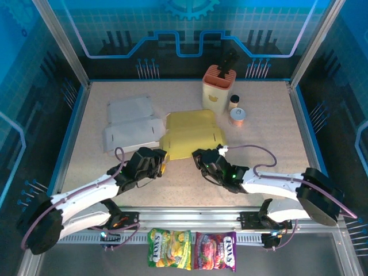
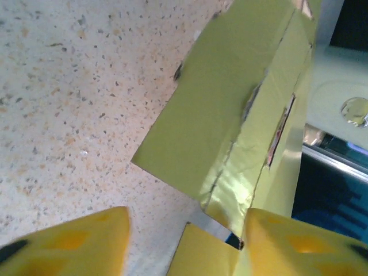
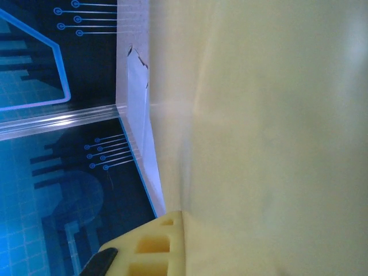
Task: Fold the paper box
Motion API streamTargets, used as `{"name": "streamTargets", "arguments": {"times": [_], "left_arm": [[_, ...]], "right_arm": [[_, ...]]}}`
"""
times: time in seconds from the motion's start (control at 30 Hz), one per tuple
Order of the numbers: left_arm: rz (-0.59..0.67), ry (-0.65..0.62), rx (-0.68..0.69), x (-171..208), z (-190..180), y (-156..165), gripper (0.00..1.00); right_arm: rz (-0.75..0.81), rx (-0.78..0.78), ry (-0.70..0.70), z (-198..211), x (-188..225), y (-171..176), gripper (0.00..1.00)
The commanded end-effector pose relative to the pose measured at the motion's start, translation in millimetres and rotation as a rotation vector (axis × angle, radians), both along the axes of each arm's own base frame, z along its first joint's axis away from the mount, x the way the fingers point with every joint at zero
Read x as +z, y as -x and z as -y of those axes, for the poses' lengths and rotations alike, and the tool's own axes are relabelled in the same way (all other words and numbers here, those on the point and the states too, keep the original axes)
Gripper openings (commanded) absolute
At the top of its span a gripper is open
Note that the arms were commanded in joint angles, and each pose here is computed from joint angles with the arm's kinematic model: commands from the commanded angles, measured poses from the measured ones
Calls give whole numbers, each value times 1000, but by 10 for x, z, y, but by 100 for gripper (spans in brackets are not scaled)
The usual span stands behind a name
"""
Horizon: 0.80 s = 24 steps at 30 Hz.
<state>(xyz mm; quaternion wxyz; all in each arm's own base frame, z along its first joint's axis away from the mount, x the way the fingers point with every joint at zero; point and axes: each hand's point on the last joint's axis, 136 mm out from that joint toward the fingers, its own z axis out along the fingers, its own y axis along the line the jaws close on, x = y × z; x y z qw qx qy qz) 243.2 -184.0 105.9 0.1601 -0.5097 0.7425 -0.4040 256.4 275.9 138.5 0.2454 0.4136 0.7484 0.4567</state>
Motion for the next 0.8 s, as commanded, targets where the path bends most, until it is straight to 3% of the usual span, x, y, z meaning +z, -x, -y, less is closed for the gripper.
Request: {"name": "streamTargets", "arguments": {"times": [0.0,0.1,0.23,0.4,0.6,0.77], "left_arm": [[46,-94,-46,335,-137,98,68],[110,-185,-92,639,-251,146,75],[195,-319,-114,1080,-452,153,75],[173,-492,-71,1446,-809,130,74],[256,-518,-97,1790,-774,-75,73],[206,-496,-172,1746,-649,-214,70]], "right_arm": [[8,-45,91,210,298,-92,0],[37,-53,111,304,656,-155,0],[46,-58,138,462,1168,-162,0],[-46,-38,183,702,1582,104,0],[-173,-40,203,899,2024,390,0],[-298,-44,153,769,1897,38,0]]}}
